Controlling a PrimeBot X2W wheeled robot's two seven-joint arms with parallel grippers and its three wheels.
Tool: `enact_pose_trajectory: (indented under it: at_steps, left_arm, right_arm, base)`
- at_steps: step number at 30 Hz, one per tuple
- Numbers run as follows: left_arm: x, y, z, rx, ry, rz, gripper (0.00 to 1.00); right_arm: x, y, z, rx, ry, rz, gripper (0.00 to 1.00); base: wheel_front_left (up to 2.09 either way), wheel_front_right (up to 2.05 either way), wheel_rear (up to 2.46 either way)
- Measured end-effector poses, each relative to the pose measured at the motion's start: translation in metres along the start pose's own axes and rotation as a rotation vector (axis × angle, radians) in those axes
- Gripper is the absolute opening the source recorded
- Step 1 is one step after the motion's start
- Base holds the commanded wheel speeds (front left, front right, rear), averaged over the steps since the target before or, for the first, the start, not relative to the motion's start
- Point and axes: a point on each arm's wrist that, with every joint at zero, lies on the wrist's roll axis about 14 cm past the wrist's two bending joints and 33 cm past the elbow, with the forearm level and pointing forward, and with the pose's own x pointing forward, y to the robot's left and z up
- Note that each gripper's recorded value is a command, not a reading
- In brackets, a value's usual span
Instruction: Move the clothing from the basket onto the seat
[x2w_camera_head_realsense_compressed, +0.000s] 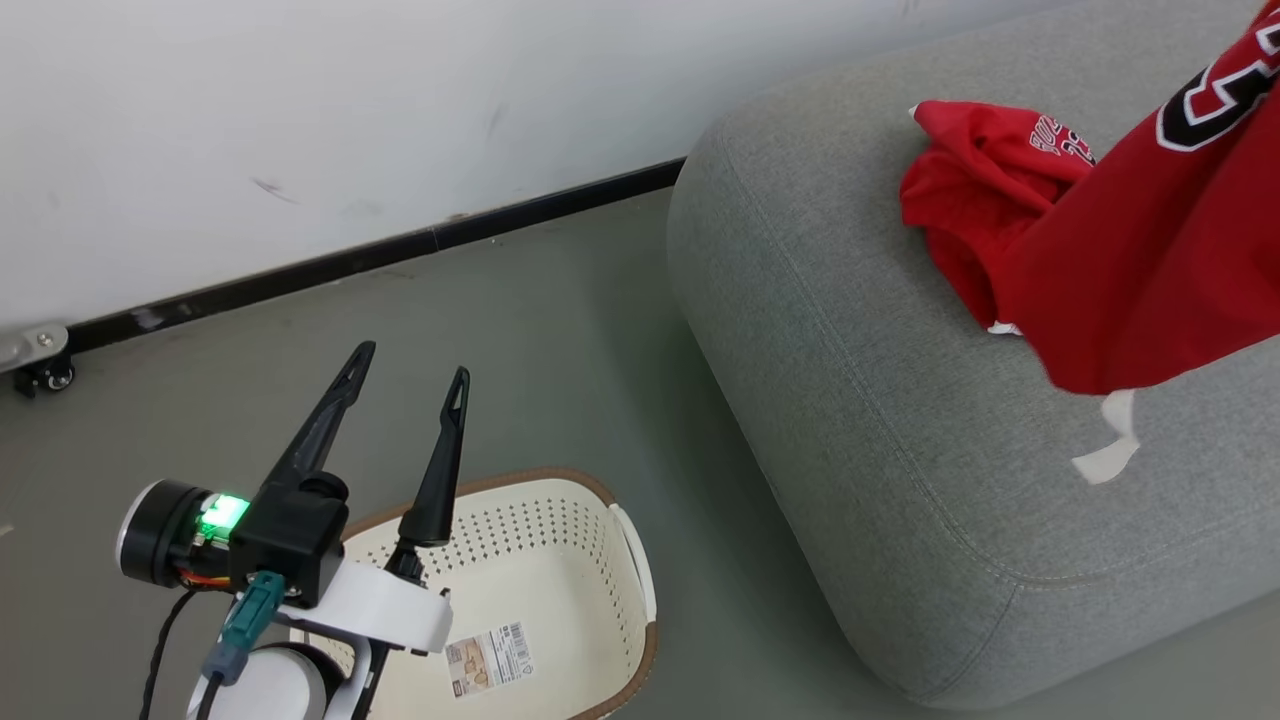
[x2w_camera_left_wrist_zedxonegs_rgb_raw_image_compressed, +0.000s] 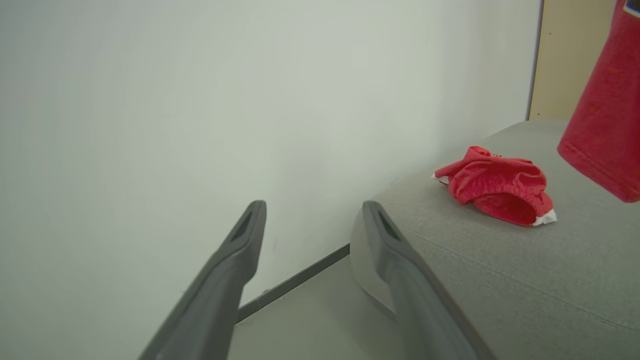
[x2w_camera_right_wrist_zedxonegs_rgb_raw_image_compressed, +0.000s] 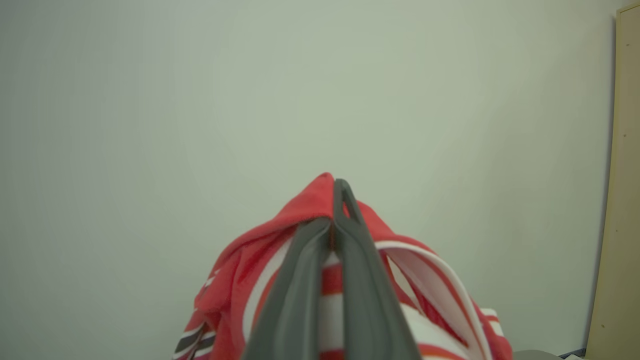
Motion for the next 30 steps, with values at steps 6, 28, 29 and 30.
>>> enact_pose_trajectory:
  at_steps: [6, 28, 29, 30]
  left_arm:
    - [0.004, 0.009, -0.003, 0.006, 0.004, 0.016, 1.00]
    - [0.012, 0.036, -0.023, 0.052, 0.056, 0.041, 1.00]
    - [0.012, 0.037, -0.025, 0.050, 0.059, 0.041, 1.00]
    - [0.013, 0.037, -0.026, 0.050, 0.064, 0.041, 1.00]
  right_arm:
    - [0.018, -0.012, -0.007, -0.071, 0.063, -0.024, 0.00]
    - [0.063, -0.022, -0.093, -0.178, 0.315, -0.066, 0.00]
    - [0.064, -0.019, -0.101, -0.173, 0.328, -0.064, 0.00]
    - [0.064, -0.016, -0.109, -0.168, 0.345, -0.060, 0.00]
  base:
    - [0.00, 0.00, 0.00]
    - [0.00, 0.00, 0.00]
    - [0.00, 0.00, 0.00]
    - [0.00, 0.00, 0.00]
